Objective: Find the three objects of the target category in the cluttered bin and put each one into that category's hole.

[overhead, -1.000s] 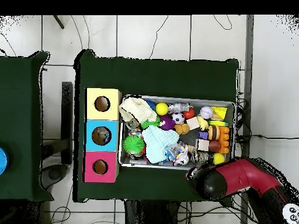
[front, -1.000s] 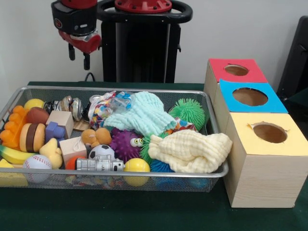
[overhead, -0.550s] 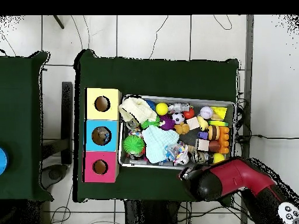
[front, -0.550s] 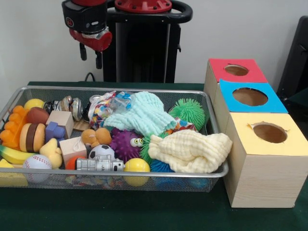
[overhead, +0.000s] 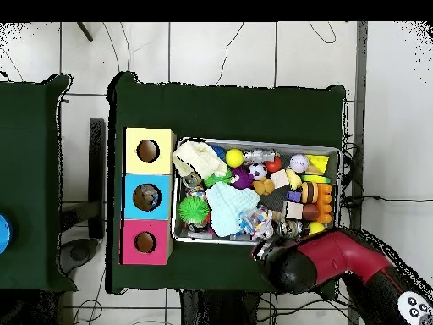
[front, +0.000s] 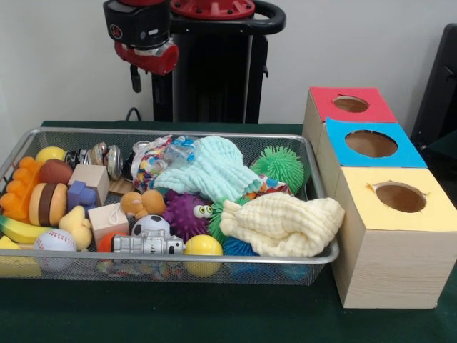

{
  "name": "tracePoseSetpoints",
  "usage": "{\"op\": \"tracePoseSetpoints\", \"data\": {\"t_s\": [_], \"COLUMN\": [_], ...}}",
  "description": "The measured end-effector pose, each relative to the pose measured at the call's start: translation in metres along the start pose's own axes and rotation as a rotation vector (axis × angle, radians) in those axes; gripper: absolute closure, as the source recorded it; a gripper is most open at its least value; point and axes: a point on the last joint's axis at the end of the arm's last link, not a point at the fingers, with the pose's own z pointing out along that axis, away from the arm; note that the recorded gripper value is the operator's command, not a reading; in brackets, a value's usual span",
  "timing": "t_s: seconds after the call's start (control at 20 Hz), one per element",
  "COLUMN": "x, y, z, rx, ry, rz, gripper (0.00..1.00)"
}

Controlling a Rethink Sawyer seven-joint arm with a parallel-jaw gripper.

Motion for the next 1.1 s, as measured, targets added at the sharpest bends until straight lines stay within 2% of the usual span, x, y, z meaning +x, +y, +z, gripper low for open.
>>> {"op": "tracePoseSetpoints", "data": {"t_s": [0.35,0.8,1.1], "x": [0.001,-0.007,-0.010], "y": [-0.008,-0.022,-0.031], "z": [-0.001,0.012,0.021], "rx": [0.032,0.083,0.116], "ry": [0.006,-0.013,-0.003], "rz": [-0.006,-0.026,-0.053], "gripper": [0.00,0.00,0.00]}}
